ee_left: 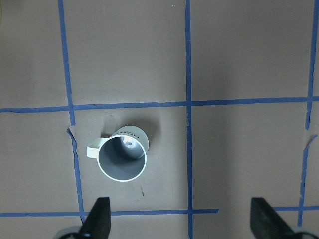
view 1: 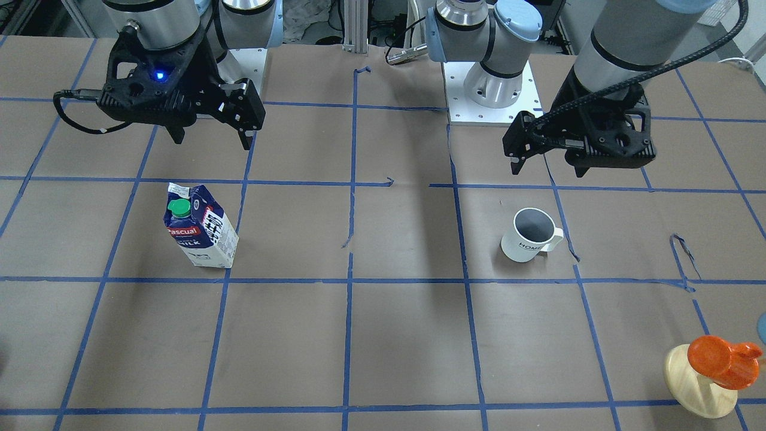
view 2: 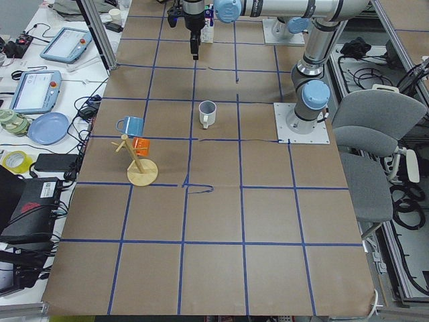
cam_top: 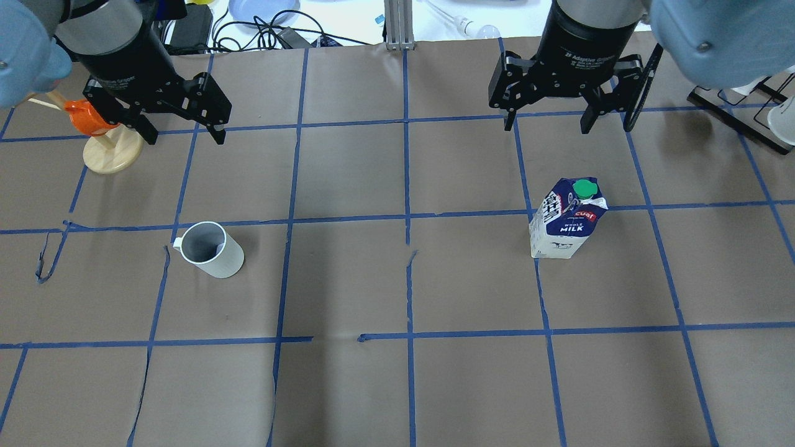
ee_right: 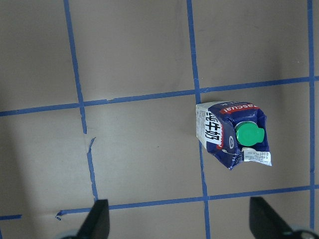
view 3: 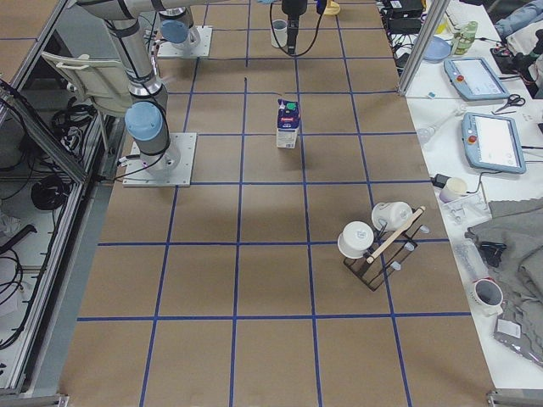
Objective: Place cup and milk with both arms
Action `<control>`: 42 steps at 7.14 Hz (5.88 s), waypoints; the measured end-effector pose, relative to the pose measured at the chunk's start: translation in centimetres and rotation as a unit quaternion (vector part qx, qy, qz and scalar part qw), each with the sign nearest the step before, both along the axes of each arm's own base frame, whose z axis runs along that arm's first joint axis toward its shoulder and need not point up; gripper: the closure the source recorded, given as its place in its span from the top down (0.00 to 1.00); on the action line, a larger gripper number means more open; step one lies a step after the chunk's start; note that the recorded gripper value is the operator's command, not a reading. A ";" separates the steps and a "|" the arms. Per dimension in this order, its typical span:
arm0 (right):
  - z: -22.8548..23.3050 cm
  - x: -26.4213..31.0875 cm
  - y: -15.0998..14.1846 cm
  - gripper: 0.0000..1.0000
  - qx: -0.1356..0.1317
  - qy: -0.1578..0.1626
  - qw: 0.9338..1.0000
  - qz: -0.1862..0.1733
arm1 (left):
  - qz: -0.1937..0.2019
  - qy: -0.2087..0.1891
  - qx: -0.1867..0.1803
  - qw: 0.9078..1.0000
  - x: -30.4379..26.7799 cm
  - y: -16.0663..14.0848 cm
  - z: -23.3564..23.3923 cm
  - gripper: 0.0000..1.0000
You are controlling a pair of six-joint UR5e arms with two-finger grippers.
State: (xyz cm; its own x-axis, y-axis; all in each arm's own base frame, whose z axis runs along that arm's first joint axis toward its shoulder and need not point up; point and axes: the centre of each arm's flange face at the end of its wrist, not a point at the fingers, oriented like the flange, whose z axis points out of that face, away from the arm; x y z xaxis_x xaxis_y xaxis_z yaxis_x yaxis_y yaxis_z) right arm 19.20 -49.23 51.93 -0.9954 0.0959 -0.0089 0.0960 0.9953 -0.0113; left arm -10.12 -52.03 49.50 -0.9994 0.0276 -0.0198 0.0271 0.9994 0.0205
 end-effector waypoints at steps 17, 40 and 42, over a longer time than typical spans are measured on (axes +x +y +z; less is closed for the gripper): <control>-0.1 0.0 -0.1 1.00 0.001 0.000 1.000 0.002 | 0.009 -0.024 0.011 1.000 1.2 -0.5 -1.5 1.00; -5.0 -4.8 -1.8 1.00 0.038 0.009 0.999 -0.009 | 0.255 0.027 0.109 0.960 13.9 2.3 -24.5 1.00; -9.1 -7.0 -2.1 1.00 0.041 0.007 0.999 -0.004 | 0.258 0.028 0.122 0.958 14.0 2.1 -26.0 0.51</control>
